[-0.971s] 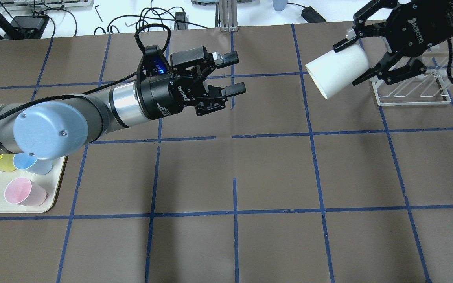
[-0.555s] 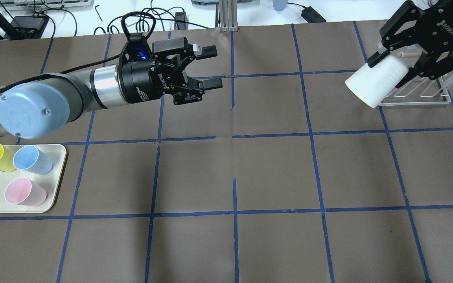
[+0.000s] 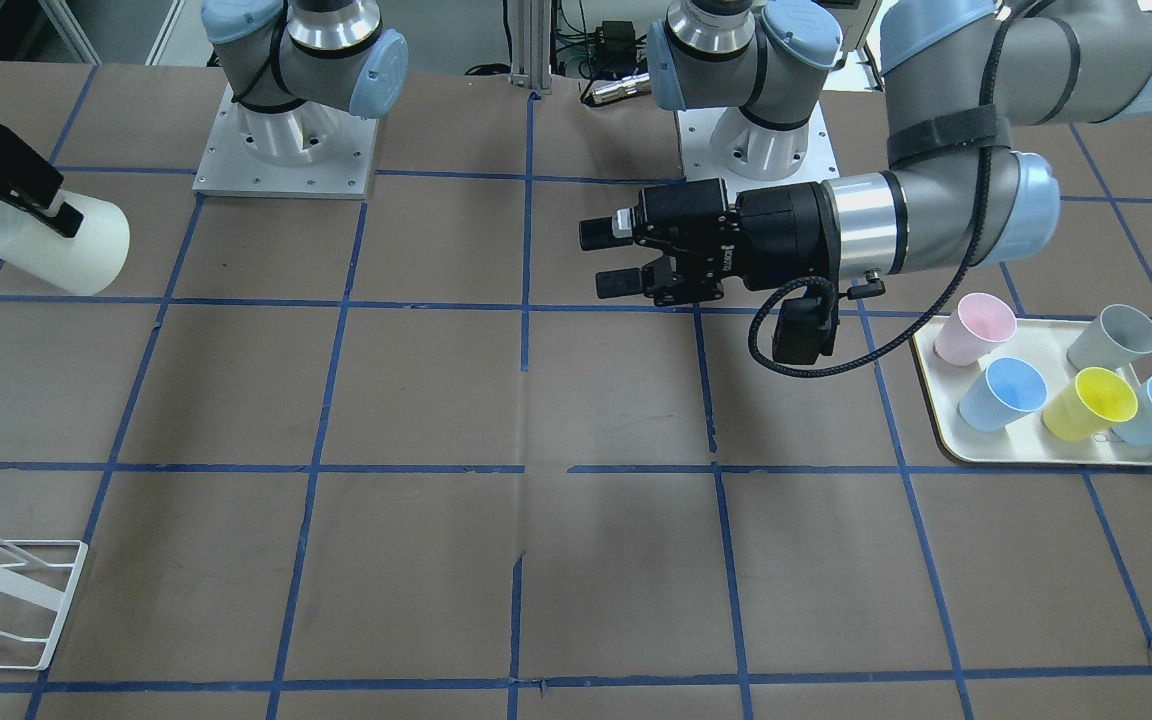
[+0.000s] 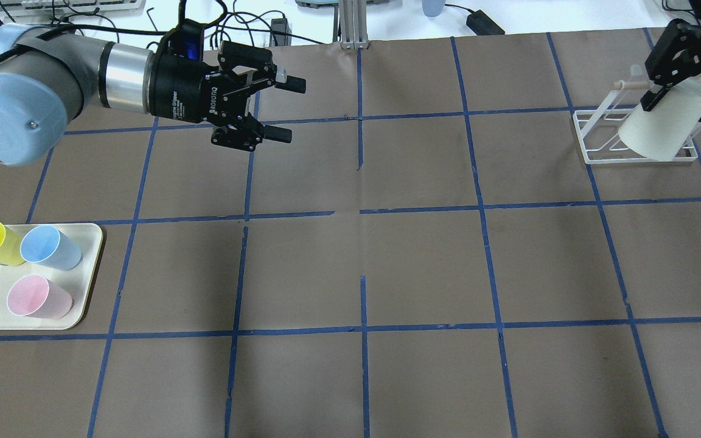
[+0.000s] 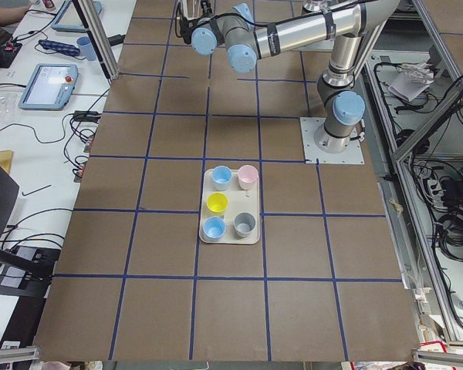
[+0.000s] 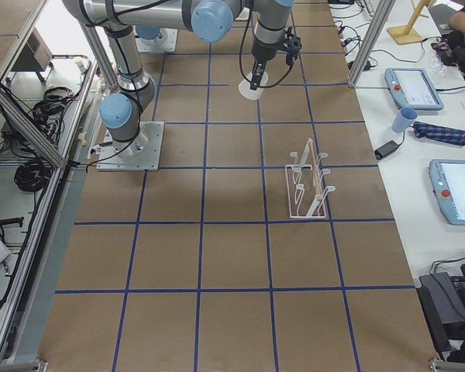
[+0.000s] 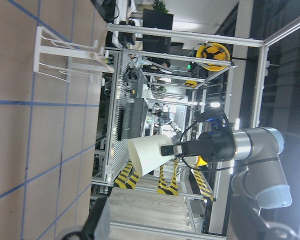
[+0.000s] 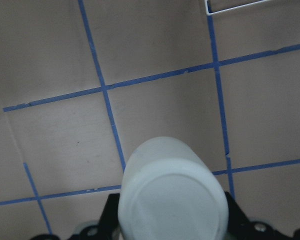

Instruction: Transfer IKEA cup to right arm and place on rack

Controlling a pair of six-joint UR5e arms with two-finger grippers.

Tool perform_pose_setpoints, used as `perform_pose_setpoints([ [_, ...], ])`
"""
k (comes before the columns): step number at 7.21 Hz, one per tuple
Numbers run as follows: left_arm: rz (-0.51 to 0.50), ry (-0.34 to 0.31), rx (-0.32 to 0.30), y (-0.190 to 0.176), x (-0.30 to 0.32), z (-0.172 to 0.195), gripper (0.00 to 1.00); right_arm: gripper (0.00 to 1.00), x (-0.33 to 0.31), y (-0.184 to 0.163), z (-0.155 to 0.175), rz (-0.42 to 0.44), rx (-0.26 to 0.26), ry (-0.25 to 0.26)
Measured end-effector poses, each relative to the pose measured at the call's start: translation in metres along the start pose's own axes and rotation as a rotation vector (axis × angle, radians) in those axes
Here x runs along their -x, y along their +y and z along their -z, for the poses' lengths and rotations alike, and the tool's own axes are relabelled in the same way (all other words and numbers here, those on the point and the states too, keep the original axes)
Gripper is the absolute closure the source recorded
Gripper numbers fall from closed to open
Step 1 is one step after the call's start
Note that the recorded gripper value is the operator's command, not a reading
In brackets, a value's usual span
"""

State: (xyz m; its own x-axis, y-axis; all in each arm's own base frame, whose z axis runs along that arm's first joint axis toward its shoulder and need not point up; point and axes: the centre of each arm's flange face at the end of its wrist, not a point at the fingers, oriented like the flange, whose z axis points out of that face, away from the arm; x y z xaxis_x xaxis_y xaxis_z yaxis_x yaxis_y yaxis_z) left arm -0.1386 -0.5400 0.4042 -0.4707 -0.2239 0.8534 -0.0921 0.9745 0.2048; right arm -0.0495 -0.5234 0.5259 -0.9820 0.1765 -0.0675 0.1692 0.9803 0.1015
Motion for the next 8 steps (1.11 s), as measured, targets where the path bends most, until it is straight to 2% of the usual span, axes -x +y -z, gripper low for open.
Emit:
perform_pose_setpoints([
  [1,0.012,-0.19,-0.066,-0.004,0.002,0.01,0.0,0.69,-0.007,-0.012,-0.004,0.035,-0.034,0.051],
  [2,0.0,-0.381,-0.129,-0.001,0.003,0.021,0.0,0.69,-0.014,-0.033,-0.014,0.07,-0.068,0.078],
  [4,-0.051,-0.746,-0.222,0.005,0.001,0.052,0.0,0.7,-0.028,-0.083,-0.046,0.139,-0.137,0.108],
  [5,-0.089,-0.895,-0.245,0.008,-0.007,0.063,0.0,0.7,-0.034,-0.101,-0.056,0.166,-0.171,0.121],
  [6,-0.135,-1.009,-0.255,0.016,-0.022,0.063,0.0,0.7,-0.043,-0.116,-0.066,0.199,-0.199,0.129],
  [7,-0.181,-1.103,-0.261,0.027,-0.037,0.056,0.0,0.7,-0.056,-0.129,-0.079,0.233,-0.205,0.13],
  [8,-0.214,-1.152,-0.265,0.036,-0.048,0.05,0.0,0.7,-0.068,-0.138,-0.09,0.261,-0.2,0.126],
])
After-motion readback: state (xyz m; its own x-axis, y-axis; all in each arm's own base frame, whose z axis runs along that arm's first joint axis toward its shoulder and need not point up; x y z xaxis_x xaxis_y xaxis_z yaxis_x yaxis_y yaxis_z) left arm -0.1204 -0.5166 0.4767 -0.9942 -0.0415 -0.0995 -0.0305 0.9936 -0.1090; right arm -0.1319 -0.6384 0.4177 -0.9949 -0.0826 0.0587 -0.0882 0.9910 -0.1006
